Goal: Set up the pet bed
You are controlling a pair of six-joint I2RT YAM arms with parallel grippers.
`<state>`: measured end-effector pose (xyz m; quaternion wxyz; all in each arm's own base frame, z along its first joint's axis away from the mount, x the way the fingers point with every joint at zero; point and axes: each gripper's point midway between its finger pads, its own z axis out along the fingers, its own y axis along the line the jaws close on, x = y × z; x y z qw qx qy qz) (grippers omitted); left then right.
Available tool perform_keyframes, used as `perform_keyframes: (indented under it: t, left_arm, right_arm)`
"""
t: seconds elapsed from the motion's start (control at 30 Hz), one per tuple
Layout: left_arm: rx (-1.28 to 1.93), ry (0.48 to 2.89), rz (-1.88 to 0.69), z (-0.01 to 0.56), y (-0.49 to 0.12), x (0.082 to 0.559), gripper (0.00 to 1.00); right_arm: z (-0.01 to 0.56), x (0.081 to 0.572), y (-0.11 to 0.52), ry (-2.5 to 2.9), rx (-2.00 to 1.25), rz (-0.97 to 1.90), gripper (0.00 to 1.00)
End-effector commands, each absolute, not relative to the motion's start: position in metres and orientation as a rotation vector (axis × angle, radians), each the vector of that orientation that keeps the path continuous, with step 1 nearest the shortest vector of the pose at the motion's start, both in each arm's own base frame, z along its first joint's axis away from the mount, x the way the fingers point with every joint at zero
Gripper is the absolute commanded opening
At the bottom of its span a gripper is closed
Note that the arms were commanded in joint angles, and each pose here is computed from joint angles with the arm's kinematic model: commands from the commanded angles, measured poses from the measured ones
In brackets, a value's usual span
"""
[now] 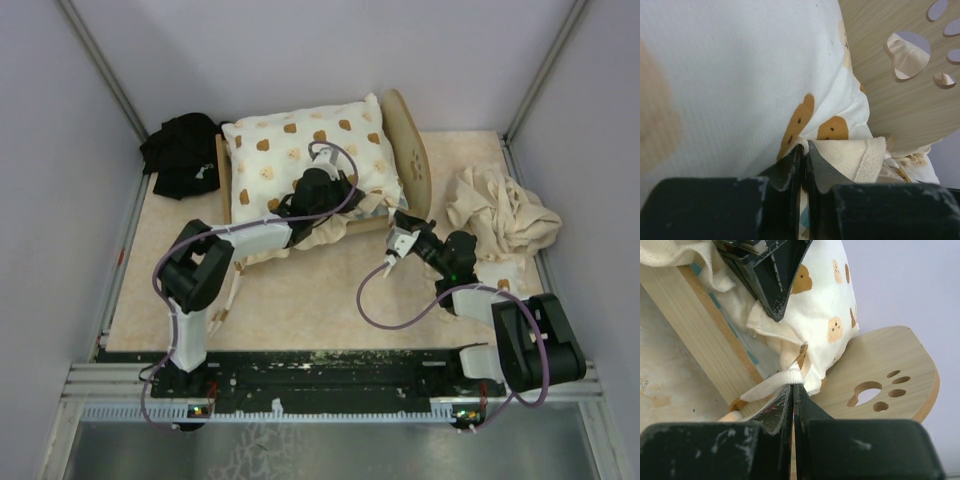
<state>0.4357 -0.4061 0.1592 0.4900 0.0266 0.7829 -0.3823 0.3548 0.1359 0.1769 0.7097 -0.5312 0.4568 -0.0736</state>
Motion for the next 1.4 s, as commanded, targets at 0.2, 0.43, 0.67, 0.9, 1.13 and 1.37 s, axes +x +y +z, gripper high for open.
perform_keyframes:
  t: [0.2, 0.43, 0.67, 0.9, 1.13, 1.37]
  left_arm:
    - [0.102, 1.946, -0.870, 0.168, -0.385, 0.421, 0.21]
    - [0.259, 1.849, -1.151, 0.231, -0.405, 0.386, 0.50]
    - [0.286, 1.798, -1.400, 0.260, -0.424, 0.363, 0.53]
    - [0.283, 1.870, -1.538, 0.242, -0.445, 0.362, 0.50]
    - [0.137, 1.942, -1.506, 0.212, -0.447, 0.378, 0.50]
    - [0.040, 1.944, -1.602, 0.205, -0.458, 0.388, 0.49]
  right_arm:
    - [0.208, 0.355, 0.142, 0.923, -1.130, -0.166, 0.00]
    - [0.208, 0.355, 0.143, 0.920, -1.129, -0.157, 0.00]
    - [0.208, 0.355, 0.145, 0.917, -1.128, -0.143, 0.00]
    - [0.209, 0.355, 0.144, 0.919, -1.129, -0.148, 0.00]
    - [0.208, 0.355, 0.144, 0.921, -1.133, -0.147, 0.00]
    - [0.206, 0.355, 0.144, 0.924, -1.136, -0.150, 0.00]
